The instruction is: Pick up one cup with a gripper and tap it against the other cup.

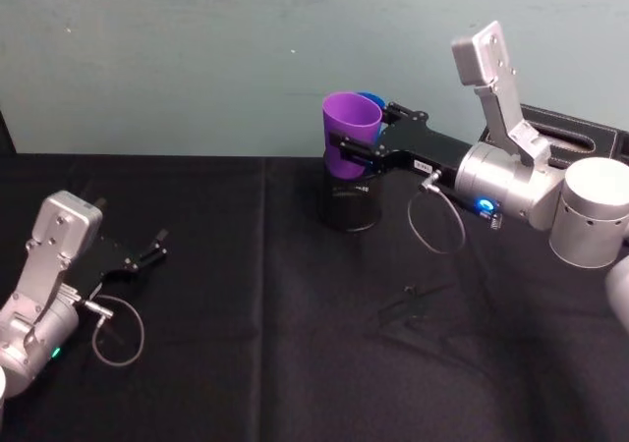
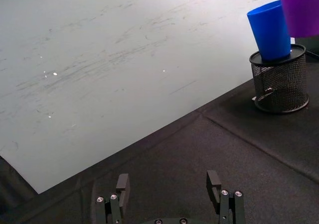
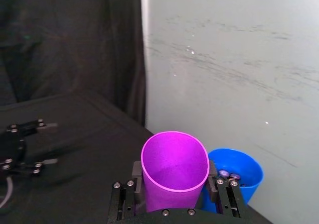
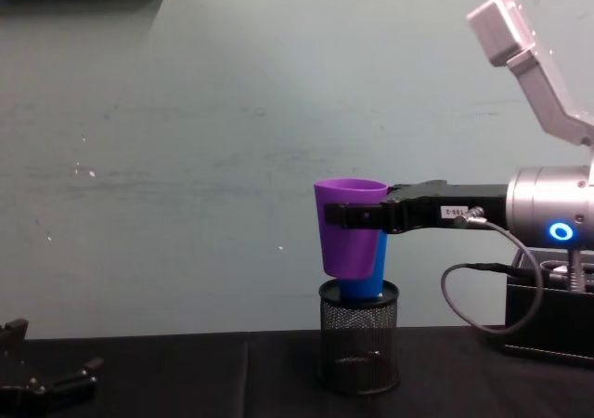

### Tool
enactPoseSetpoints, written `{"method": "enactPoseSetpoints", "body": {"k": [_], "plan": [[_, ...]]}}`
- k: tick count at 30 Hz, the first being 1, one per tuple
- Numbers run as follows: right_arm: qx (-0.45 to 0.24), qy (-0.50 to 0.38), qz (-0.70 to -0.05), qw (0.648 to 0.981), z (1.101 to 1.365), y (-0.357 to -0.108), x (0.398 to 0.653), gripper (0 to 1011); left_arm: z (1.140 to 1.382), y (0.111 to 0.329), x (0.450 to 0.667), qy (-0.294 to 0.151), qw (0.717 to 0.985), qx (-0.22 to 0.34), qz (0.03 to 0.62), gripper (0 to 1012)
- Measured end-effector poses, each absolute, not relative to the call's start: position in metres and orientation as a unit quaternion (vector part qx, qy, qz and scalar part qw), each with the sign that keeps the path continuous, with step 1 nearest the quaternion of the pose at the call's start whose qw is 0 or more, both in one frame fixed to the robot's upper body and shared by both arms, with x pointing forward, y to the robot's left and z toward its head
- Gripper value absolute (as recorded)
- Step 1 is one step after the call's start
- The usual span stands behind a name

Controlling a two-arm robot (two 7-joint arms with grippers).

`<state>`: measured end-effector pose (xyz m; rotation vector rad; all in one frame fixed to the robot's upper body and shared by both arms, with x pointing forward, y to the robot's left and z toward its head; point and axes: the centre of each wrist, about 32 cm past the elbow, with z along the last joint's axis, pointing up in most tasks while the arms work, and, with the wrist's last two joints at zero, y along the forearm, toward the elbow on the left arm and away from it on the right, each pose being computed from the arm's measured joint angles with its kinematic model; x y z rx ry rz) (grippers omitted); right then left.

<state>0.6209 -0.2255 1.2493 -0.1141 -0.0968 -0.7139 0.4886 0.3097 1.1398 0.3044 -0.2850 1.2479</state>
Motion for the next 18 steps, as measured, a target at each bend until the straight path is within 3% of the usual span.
{"method": "enactPoseSetpoints", "body": {"k": [18], "plan": [[-0.063,-0.060,-0.307,0.948,1.254,-0.247,0.574,731,1.140,0.310,0.489,-0.132,0.791,0.141,0.580,1011]]}}
